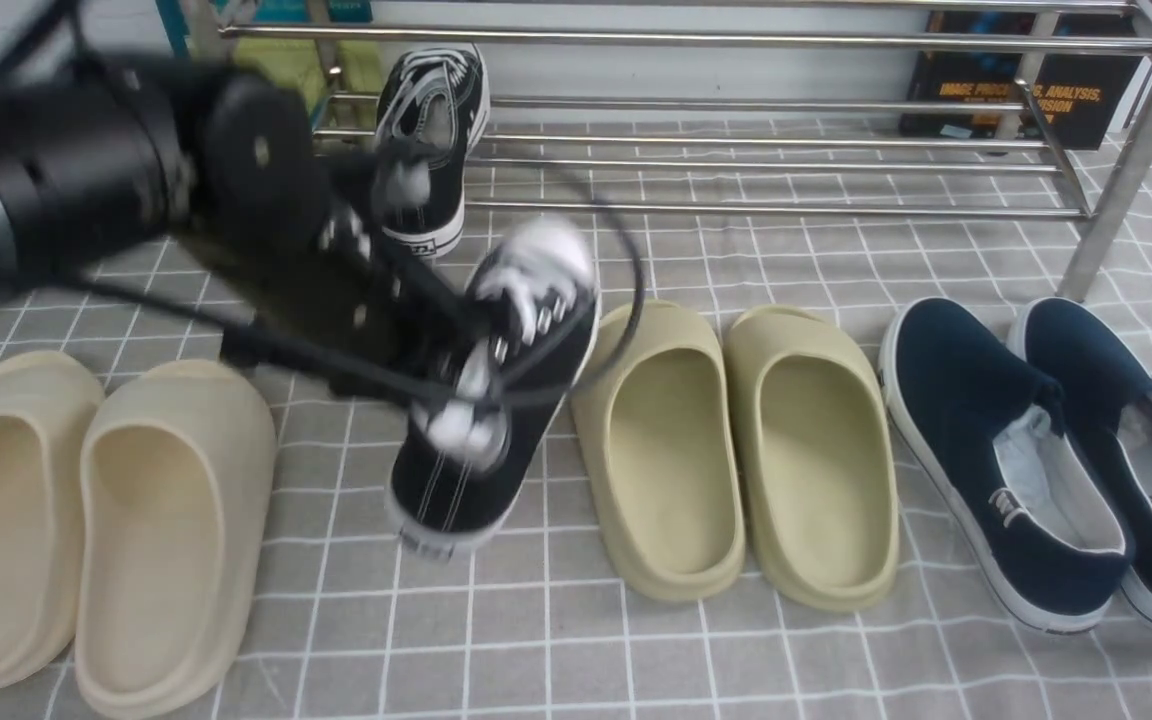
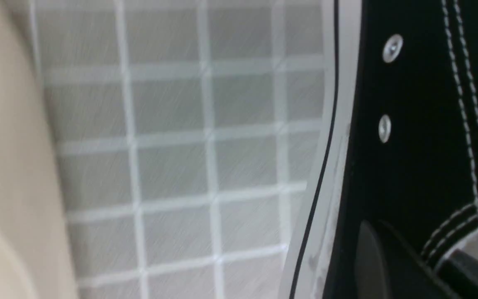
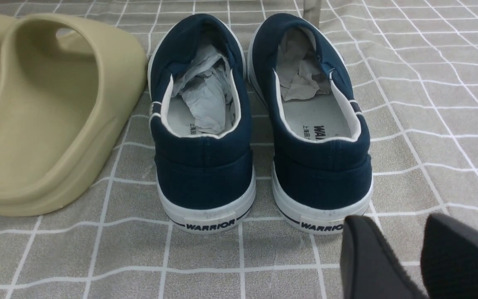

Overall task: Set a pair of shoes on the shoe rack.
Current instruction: Use the left arm to put a shoe into the shoe rack

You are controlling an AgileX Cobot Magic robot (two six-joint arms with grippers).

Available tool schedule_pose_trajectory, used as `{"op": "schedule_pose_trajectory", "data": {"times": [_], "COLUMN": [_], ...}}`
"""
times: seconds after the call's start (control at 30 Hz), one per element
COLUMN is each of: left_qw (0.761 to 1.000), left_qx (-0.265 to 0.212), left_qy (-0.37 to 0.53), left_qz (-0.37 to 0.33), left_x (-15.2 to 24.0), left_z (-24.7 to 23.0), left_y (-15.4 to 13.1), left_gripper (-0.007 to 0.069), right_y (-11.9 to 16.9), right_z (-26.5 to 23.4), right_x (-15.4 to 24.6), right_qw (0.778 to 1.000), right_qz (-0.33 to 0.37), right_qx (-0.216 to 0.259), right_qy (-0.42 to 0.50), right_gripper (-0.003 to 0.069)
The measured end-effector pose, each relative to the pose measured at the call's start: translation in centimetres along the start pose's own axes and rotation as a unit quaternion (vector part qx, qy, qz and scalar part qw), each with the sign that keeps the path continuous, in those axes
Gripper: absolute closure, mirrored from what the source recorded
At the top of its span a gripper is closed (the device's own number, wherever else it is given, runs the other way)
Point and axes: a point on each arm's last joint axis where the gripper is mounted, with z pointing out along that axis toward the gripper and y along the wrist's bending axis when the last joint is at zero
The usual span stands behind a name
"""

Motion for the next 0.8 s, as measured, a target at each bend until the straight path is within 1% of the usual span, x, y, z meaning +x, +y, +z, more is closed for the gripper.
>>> {"op": "schedule_pose_trajectory", "data": {"times": [0.1, 0.23, 0.3, 0.43, 0.63, 0.67, 0.8], "left_qw": [1.0, 1.0, 0.999, 0.998, 0.994, 0.994, 0.991], "left_qx": [0.009, 0.013, 0.018, 0.028, 0.049, 0.05, 0.063], "left_qy": [-0.019, -0.018, -0.006, -0.007, -0.056, -0.057, -0.083], "left_qz": [0.002, -0.008, -0.032, -0.062, -0.08, -0.08, -0.089], "left_x": [-1.5, -3.1, -4.6, -6.6, -10.6, -10.7, -13.2], "left_z": [-0.6, 0.5, 2.4, 4.4, 6.2, 6.3, 7.5], "left_y": [-0.8, -1.1, -0.8, -0.2, -0.2, -0.2, -0.1], "left_gripper": [0.0638, 0.0638, 0.0638, 0.0638, 0.0638, 0.0638, 0.0638], "right_y": [0.0, 0.0, 0.0, 0.0, 0.0, 0.0, 0.0], "right_z": [0.0, 0.0, 0.0, 0.0, 0.0, 0.0, 0.0], "right_x": [0.0, 0.0, 0.0, 0.0, 0.0, 0.0, 0.0], "right_qw": [1.0, 1.0, 1.0, 1.0, 1.0, 1.0, 1.0], "right_qz": [0.0, 0.0, 0.0, 0.0, 0.0, 0.0, 0.0], "right_qx": [0.0, 0.0, 0.0, 0.0, 0.0, 0.0, 0.0], "right_qy": [0.0, 0.0, 0.0, 0.0, 0.0, 0.0, 0.0], "right_gripper": [0.0419, 0.0419, 0.0419, 0.0419, 0.0419, 0.0419, 0.0419]}}
